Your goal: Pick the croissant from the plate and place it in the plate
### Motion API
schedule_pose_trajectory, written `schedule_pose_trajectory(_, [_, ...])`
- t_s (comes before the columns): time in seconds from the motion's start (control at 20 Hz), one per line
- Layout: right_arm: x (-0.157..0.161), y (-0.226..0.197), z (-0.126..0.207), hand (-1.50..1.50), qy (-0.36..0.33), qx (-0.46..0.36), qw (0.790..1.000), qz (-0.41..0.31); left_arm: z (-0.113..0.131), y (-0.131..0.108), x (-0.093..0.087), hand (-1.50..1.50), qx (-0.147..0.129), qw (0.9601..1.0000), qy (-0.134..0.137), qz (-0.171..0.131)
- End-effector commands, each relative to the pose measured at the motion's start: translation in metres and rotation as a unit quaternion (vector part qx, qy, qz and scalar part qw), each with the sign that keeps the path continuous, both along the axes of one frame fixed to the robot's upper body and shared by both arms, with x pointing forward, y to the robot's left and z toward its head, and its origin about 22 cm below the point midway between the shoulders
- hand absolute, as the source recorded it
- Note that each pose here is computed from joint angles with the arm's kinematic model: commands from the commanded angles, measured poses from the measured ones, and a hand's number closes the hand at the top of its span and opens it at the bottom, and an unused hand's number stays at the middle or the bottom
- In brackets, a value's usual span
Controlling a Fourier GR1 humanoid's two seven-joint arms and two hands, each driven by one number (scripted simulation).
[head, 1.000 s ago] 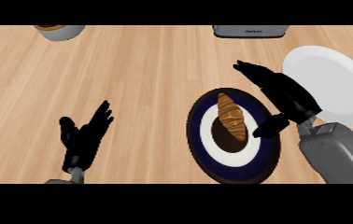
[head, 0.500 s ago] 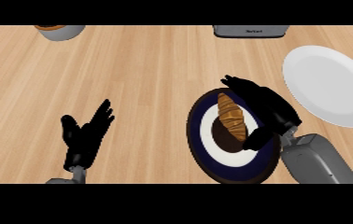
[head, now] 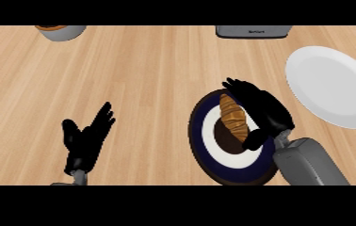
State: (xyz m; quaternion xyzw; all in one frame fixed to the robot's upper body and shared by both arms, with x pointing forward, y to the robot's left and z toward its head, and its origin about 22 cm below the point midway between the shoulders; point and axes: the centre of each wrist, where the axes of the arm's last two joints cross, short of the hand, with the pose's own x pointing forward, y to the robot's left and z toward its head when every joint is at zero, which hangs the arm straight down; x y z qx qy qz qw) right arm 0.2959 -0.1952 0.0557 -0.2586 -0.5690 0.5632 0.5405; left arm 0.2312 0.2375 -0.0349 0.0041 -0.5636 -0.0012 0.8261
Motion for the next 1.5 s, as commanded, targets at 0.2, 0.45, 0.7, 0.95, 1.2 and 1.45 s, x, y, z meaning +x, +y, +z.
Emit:
schedule_pose_trajectory(0.2, [0.016,0.007,-0.032,-1.50,0.007,-0.020,1.000,-0.007,0.002,-0.004,0.010,0.00,-0.002,0.9999,0.011,-0.004])
schedule_pose_trajectory(0.45, [0.025,0.022,-0.048,-1.50,0.023,-0.039,0.999,0.006,0.010,-0.004,0.014,0.00,0.002,1.0000,0.004,0.003])
schedule_pose_trajectory(0.7, [0.021,0.021,-0.057,1.50,0.016,-0.087,0.995,0.054,-0.011,0.002,-0.002,0.00,-0.003,1.0000,0.007,-0.002])
schedule_pose_trajectory(0.95, [0.039,0.024,-0.043,1.50,-0.007,-0.088,0.995,0.051,-0.012,-0.007,-0.002,0.00,-0.001,1.0000,0.006,-0.006])
schedule_pose_trajectory(1.2, [-0.010,-0.012,-0.056,1.50,-0.003,-0.069,0.998,0.009,0.005,0.016,-0.001,0.00,0.002,1.0000,0.007,0.004])
schedule_pose_trajectory(1.45, [-0.111,-0.023,-0.070,1.50,0.011,-0.024,0.999,-0.032,0.009,0.013,-0.006,0.00,-0.005,0.9998,0.008,0.017])
